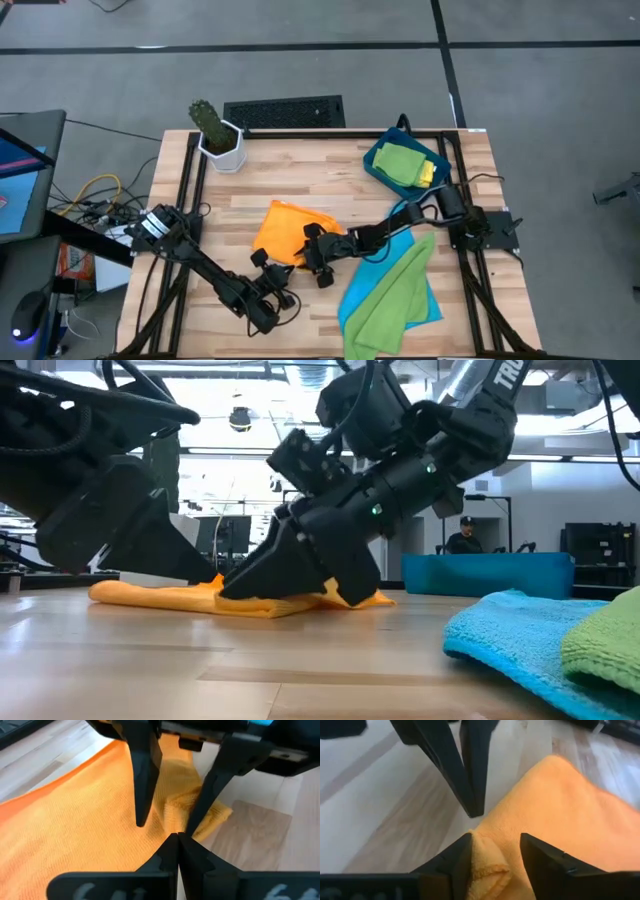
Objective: Fold microfiber towels
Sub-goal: Fold the orange microfiber cloth
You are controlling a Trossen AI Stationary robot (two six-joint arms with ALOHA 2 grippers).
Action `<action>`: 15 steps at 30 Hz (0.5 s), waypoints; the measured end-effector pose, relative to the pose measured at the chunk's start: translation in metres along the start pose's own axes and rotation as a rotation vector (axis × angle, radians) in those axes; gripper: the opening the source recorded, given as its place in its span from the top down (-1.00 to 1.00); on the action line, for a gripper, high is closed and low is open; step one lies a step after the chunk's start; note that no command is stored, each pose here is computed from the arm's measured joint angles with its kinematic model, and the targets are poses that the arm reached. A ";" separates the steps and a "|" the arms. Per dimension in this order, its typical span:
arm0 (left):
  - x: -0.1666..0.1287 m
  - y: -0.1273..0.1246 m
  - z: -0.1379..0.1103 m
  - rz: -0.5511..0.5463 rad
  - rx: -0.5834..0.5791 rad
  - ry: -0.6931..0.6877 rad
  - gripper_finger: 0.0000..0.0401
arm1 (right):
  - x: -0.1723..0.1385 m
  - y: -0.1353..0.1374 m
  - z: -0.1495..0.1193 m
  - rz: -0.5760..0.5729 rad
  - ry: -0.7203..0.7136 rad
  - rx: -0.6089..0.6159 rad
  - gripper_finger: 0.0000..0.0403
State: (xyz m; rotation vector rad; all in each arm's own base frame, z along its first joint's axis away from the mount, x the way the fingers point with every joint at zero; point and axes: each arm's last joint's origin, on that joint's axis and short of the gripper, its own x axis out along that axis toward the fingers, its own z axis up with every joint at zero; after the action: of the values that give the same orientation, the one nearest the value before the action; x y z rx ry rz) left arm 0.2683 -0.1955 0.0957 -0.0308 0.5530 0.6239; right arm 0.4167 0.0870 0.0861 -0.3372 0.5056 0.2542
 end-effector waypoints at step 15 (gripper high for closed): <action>-0.010 -0.018 0.023 -0.027 0.038 -0.063 1.00 | -0.025 -0.007 0.030 0.004 -0.007 -0.043 -0.04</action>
State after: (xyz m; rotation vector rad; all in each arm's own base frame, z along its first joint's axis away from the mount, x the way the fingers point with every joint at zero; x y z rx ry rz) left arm 0.2826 -0.2119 0.1178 0.0171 0.5032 0.5863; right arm 0.4109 0.0880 0.1256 -0.3767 0.4950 0.2706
